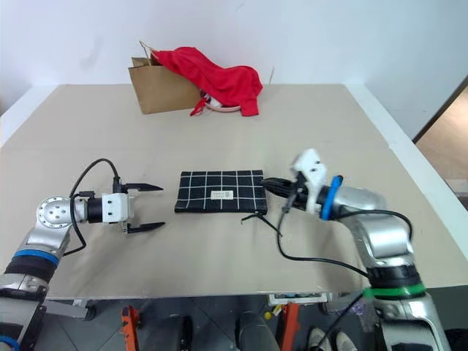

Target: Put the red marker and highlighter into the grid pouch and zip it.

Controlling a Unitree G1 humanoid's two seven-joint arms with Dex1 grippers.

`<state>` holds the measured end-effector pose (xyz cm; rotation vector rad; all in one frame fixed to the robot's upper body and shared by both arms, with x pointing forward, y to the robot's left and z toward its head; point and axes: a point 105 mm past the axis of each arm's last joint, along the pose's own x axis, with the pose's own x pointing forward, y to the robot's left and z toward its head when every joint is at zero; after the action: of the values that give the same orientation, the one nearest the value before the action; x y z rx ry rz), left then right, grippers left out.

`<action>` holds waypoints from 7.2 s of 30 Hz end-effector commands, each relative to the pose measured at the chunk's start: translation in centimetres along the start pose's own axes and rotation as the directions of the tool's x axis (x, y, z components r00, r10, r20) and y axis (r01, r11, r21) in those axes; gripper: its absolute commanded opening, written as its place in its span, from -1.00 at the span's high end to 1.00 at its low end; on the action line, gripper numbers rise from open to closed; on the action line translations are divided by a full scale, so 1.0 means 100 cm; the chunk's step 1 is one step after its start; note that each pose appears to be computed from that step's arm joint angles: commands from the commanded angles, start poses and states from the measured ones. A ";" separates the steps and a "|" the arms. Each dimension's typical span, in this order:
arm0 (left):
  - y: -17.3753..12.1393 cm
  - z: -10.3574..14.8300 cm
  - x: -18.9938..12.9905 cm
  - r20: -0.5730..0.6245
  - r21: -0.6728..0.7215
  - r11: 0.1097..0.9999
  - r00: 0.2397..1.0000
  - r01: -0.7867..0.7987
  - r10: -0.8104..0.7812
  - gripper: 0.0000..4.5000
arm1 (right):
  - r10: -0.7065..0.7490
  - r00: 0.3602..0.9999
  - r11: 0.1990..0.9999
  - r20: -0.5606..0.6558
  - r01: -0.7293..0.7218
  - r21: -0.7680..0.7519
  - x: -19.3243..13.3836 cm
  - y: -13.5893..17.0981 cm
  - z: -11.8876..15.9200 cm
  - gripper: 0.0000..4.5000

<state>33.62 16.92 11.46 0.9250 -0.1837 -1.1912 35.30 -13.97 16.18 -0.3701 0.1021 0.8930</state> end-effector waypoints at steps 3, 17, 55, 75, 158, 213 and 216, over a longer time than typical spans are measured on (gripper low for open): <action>-0.005 -0.005 0.014 -0.013 0.049 0.998 0.999 0.037 -0.036 -1.00 | 0.022 0.999 0.995 -0.038 -0.026 -0.097 0.012 0.000 0.001 0.94; -0.001 -0.002 0.042 0.002 0.118 0.993 1.000 0.029 -0.029 -1.00 | 0.092 0.905 0.933 -0.415 -0.223 -0.282 0.017 0.012 -0.063 0.94; -0.004 0.012 0.073 0.071 0.203 0.978 0.995 0.058 -0.074 0.99 | 0.137 0.921 0.947 -0.365 -0.230 -0.226 0.021 0.014 -0.056 1.00; 0.061 0.021 0.047 0.073 -0.354 0.896 0.948 -0.266 0.310 1.00 | 0.002 0.994 0.998 0.107 -0.008 0.057 -0.042 -0.024 0.045 -0.30; 0.056 0.044 0.073 0.065 -0.518 0.819 0.943 -0.248 0.327 1.00 | 0.214 0.977 0.977 0.022 -0.214 -0.023 0.129 0.083 0.061 0.85; 0.047 0.043 0.076 0.094 -0.606 0.760 0.927 -0.236 0.363 1.00 | -0.688 0.533 0.563 -0.492 0.820 0.100 -0.106 -0.079 -0.083 -0.12; 0.047 0.043 0.076 0.097 -0.605 0.762 0.928 -0.233 0.360 1.00 | -0.704 0.525 0.552 -0.478 0.828 0.096 -0.110 -0.082 -0.080 0.37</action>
<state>37.44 8.32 13.80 0.2110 -0.0633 -0.9603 35.48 -28.42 11.90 -0.2276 0.4683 -0.0919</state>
